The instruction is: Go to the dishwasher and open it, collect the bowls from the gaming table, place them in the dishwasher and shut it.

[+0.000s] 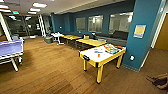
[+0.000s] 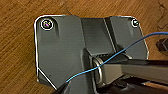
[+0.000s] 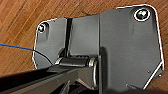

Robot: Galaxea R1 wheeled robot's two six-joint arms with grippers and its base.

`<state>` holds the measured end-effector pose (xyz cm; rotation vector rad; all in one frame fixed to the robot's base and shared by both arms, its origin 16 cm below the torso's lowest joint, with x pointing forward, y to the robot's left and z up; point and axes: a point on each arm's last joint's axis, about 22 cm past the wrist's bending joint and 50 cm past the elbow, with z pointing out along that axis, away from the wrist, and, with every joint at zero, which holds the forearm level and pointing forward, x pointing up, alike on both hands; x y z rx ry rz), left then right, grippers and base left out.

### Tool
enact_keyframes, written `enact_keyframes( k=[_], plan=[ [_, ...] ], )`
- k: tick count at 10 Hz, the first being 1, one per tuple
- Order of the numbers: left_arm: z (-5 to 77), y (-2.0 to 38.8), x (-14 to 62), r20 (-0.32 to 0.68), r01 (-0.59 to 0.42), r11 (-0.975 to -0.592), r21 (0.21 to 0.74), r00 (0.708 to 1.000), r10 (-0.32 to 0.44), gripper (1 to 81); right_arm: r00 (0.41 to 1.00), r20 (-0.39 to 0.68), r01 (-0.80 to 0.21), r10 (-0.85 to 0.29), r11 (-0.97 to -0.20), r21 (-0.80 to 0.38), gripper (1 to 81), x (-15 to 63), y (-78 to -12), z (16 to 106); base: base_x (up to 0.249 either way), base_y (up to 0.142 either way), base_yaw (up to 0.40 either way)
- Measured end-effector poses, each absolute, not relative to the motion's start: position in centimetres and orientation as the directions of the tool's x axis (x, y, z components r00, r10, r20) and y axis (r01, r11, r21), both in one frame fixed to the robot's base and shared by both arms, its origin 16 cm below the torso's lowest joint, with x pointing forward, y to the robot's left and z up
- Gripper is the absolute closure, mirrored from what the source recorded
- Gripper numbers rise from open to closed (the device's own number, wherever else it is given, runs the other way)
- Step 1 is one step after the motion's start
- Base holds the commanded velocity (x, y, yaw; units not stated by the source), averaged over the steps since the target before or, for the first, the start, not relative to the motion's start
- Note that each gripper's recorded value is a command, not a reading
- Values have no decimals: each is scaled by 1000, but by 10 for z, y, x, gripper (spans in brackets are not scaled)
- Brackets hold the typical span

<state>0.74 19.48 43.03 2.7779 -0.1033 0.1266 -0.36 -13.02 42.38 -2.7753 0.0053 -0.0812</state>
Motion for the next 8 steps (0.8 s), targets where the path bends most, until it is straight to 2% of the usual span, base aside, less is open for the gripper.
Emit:
enact_keyframes(
  k=[1,8],
  plan=[
    [431,196,12,108,-90,-934,346,993,-56,10,999,52,4,-16,-934,-358,10,-6,-130,424,0,-157,0],
    [430,197,9,103,-88,-935,345,993,-56,10,998,56,5,-16,-934,-358,10,-3,-130,424,0,0,0]
  ],
)
